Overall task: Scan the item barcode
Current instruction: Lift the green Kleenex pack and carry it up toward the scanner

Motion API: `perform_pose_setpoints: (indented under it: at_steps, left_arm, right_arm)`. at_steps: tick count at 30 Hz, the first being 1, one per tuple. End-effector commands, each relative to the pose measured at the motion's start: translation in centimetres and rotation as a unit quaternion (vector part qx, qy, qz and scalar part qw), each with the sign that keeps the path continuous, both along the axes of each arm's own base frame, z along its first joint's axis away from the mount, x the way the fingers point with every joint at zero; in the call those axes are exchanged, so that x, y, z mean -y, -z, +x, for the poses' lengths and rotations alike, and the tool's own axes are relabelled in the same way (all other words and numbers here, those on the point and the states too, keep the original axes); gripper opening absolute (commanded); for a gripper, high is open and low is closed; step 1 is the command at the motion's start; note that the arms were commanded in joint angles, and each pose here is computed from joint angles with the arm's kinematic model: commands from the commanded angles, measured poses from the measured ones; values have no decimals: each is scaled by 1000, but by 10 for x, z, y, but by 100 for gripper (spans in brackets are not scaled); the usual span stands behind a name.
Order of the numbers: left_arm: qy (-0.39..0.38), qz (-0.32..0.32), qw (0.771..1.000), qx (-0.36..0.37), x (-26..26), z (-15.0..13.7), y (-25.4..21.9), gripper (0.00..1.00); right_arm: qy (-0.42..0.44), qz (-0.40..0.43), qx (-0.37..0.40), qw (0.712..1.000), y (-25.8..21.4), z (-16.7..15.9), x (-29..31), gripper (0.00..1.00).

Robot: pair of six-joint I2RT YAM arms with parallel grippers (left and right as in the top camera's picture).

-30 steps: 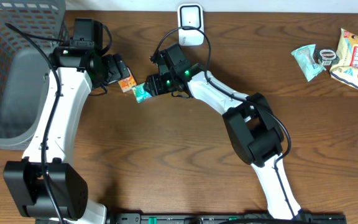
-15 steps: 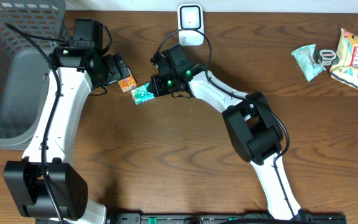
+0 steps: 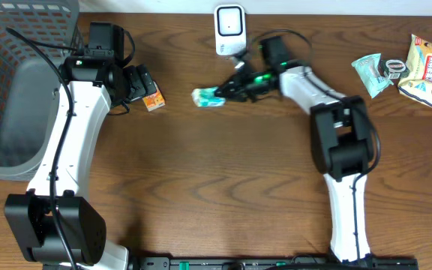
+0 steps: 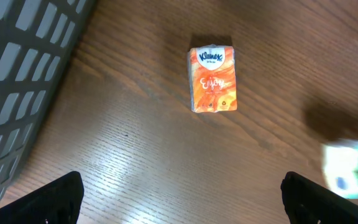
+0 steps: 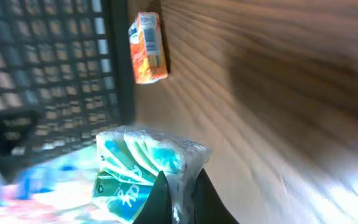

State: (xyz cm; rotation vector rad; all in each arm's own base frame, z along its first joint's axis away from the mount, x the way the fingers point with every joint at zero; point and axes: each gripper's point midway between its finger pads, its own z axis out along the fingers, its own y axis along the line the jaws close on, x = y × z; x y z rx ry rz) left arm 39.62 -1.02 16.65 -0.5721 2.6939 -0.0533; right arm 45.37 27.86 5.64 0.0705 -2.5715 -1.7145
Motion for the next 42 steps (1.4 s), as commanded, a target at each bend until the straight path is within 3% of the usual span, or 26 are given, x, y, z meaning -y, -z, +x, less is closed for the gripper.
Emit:
perform_pose_setpoints:
  at_steps: [1, 16, 23, 28, 33, 42]
  left_arm:
    - [-1, 7, 1000, -1, -4, 1, 0, 100]
    - [-1, 7, 1000, -1, -4, 1, 0, 100]
    - [-1, 7, 1000, -1, -4, 1, 0, 100]
    - [-1, 7, 1000, -1, -4, 1, 0, 100]
    - [-1, 7, 1000, -1, -4, 1, 0, 100]
    - [-1, 7, 1000, -1, -4, 1, 0, 100]
  right_arm:
    - [-11, 53, -50, 997, -13, -10, 7, 1]
    - [39, 58, -162, 984, -14, -15, 57, 1]
    - [21, 150, -162, 975, -45, -25, 65, 1]
    - [25, 148, -177, 973, -45, -29, 67, 1]
    - [28, 128, -182, 974, -39, -30, 68, 1]
    - [79, 21, -241, 967, -3, -17, 73, 1]
